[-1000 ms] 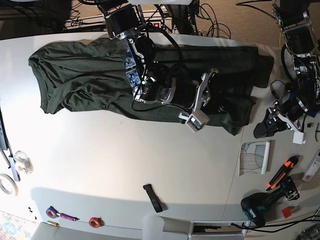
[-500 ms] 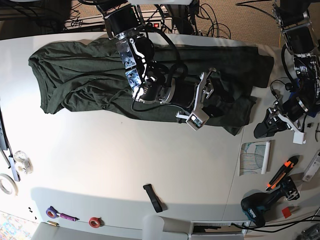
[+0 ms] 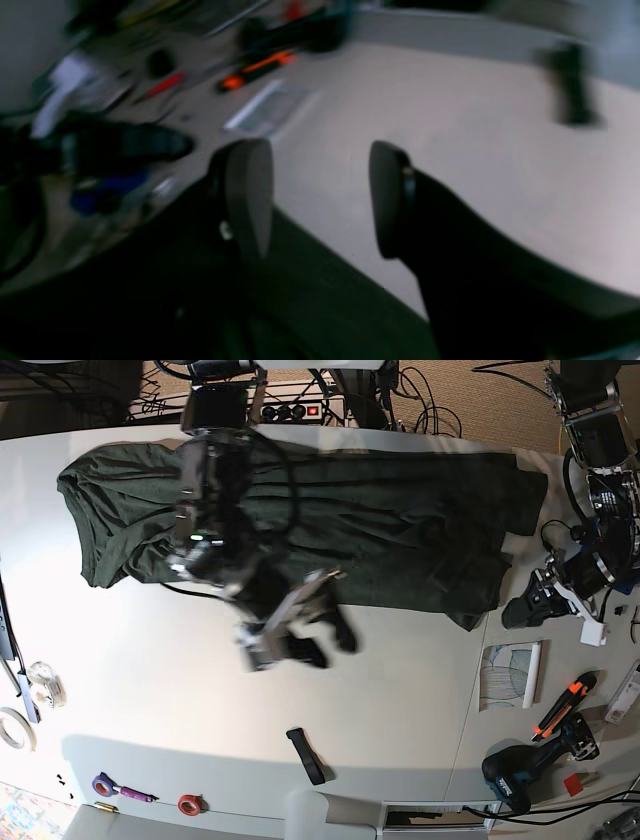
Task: Layout the t-shirt on the table in an organized manner, then fold the t-shirt properly
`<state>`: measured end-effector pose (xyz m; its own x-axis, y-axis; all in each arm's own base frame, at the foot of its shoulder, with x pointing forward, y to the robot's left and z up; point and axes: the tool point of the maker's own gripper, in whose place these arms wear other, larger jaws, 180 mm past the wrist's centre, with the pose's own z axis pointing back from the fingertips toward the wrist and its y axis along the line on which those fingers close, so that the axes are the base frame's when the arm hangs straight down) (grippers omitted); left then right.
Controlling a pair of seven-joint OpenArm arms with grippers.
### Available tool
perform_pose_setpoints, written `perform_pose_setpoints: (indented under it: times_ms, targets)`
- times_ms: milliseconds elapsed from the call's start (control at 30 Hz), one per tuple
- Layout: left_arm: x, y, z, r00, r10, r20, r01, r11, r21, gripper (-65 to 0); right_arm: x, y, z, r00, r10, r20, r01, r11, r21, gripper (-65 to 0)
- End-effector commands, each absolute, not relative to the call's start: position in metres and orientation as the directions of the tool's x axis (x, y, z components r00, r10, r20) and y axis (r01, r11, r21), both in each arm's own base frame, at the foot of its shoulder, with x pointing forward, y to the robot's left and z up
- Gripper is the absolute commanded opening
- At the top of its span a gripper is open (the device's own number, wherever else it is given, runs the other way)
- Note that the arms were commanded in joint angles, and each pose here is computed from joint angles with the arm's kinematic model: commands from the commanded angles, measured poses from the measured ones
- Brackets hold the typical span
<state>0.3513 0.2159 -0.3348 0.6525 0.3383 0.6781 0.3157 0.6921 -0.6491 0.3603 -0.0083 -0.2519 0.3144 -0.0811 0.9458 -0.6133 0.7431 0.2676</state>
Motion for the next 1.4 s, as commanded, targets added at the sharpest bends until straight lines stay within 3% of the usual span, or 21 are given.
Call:
perform_pose_setpoints:
  times_ms: [0, 133, 400, 600, 900, 1167, 1367]
  targets:
    - [0.36, 0.225, -0.314, 0.609, 0.338, 0.717, 0.349, 0.698, -0.625, -30.4, 0.366, -0.021, -0.233, 0.261, -0.122, 0.958, -0.612, 0.746, 0.262, -34.3]
    - [0.352, 0.232, -0.315, 0.646, 0.295, 0.704, 0.352, 0.703, -0.618, -23.1, 0.367, -0.081, -0.24, 0.275, -0.149, 0.95, -0.518, 0.809, 0.277, -34.3]
    - [0.32, 0.239, -0.311, 0.746, 0.193, 0.637, 0.387, 0.652, -0.651, -22.9, 0.348, -0.17, -0.256, 0.3, -0.133, 0.945, -0.374, 0.894, 0.245, -34.3]
    - [0.287, 0.251, -0.338, 0.812, 0.171, 0.558, 0.316, 0.676, -0.666, -22.9, 0.337, -0.21, -0.259, 0.316, -0.099, 0.944, -0.306, 0.931, 0.2, -34.3]
    - [0.245, 0.254, -0.368, 0.87, 0.162, 0.465, 0.242, 0.682, -0.69, -24.1, 0.333, -0.229, -0.254, 0.312, -0.109, 0.944, -0.276, 0.94, 0.2, -34.3]
    - [0.256, 0.245, -0.346, 0.834, 0.089, 0.545, 0.339, 0.696, -0.632, -27.8, 0.333, -0.229, -0.254, 0.311, -0.109, 0.944, -0.276, 0.94, 0.2, -34.3]
    - [0.266, 0.259, -0.352, 0.814, 0.006, 0.581, 0.344, 0.801, -0.49, -27.8, 0.333, -0.229, -0.254, 0.312, -0.109, 0.944, -0.276, 0.94, 0.2, -34.3]
